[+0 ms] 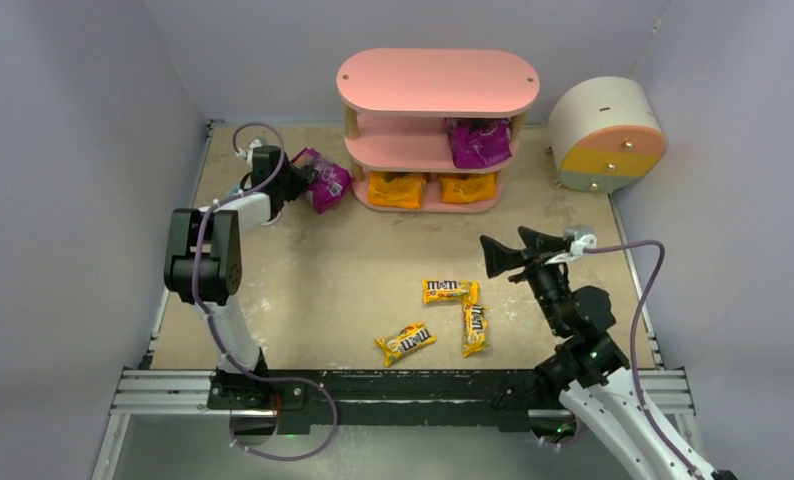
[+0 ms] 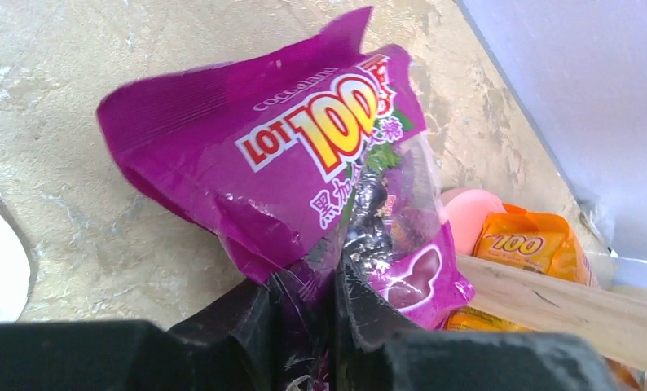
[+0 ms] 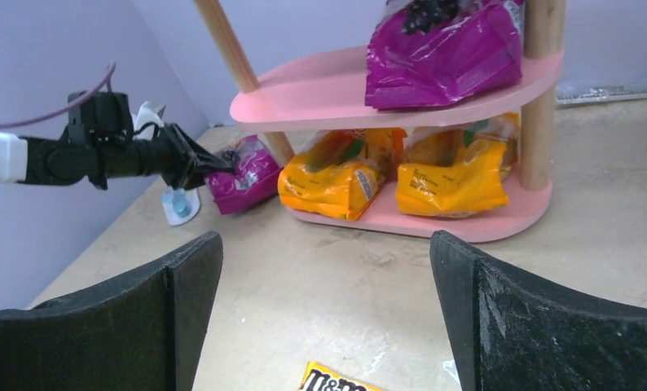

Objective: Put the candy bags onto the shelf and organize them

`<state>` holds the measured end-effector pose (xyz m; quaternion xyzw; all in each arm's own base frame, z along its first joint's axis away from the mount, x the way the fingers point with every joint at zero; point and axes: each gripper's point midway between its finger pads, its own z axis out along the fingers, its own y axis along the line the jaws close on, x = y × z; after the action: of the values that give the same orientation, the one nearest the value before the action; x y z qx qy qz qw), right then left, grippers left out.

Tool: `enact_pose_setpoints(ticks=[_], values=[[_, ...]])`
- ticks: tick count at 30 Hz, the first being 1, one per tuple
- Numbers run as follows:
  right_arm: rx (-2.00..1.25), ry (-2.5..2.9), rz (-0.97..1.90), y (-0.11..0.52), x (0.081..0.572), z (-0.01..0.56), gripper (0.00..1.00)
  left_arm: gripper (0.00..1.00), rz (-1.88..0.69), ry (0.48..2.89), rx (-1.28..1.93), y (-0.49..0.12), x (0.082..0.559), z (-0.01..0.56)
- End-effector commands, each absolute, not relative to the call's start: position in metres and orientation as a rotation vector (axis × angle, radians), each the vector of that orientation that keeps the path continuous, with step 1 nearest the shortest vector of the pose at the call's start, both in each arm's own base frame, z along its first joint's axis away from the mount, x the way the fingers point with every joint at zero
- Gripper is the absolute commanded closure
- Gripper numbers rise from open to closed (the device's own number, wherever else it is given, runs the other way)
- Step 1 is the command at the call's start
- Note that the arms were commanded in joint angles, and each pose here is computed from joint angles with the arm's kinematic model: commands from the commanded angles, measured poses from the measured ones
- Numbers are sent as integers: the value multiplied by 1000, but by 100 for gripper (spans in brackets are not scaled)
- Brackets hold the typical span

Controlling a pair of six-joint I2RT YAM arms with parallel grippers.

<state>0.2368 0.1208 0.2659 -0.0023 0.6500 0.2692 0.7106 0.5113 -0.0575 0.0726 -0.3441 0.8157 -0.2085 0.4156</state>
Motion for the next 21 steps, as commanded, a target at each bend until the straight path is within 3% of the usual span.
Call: enact_pose_setpoints(ticks=[1,3,6,10,18,21], values=[[-136,1368,607,134,233,275,2,93,-562,2010,-803,-57,501,110],[-155,1396,586,137,239,271,2,100,-546,1988,-805,-53,484,139],[-225,1495,541,146,252,253,2,100,-520,2015,-827,-50,446,163],[-362,1582,577,190,261,219,2,100,-680,2082,-777,-74,385,178],[-1046,1224,175,332,197,188,2,100,-868,2151,-698,-101,308,194],[-1113,1074,110,362,187,193,2,100,-865,2189,-686,-102,291,194]])
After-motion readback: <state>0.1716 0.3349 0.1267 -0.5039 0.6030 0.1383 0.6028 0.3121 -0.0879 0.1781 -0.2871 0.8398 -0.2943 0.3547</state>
